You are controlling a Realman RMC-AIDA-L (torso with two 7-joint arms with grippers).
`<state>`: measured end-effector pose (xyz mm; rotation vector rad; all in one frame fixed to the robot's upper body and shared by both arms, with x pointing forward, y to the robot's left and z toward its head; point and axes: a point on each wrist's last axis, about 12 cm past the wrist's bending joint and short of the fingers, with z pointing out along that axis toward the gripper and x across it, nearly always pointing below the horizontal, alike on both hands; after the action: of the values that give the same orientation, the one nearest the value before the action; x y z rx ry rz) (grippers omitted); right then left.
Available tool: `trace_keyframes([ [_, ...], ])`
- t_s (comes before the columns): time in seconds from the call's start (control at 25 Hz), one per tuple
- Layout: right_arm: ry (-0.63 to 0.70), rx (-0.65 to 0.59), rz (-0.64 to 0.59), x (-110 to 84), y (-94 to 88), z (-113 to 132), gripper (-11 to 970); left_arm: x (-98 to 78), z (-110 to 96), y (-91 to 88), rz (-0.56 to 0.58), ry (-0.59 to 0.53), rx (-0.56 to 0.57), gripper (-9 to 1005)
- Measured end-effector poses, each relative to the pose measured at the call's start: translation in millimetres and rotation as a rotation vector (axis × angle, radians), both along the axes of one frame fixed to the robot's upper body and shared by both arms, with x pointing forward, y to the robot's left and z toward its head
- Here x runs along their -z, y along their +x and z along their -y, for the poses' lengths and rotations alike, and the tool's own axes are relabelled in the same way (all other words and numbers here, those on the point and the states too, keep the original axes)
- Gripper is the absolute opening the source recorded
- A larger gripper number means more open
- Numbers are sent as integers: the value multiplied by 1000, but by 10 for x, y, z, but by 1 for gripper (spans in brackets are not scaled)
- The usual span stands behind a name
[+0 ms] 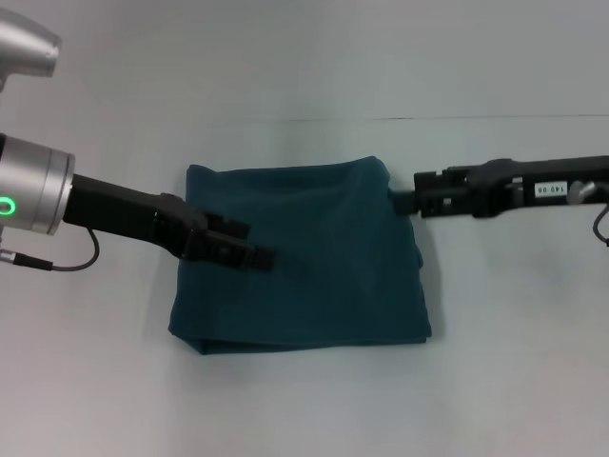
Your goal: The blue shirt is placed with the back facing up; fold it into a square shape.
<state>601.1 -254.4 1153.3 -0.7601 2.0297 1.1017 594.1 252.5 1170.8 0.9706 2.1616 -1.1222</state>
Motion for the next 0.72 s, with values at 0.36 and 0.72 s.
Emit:
trace_keyframes([
  [0.36,-89,-98,128,12,-22,-26,787,-3,38,-1,80,-3,50,813],
  [0.72,-96,-101,134,18,-23,-24,787,-11,55,3,77,-6,52,813],
])
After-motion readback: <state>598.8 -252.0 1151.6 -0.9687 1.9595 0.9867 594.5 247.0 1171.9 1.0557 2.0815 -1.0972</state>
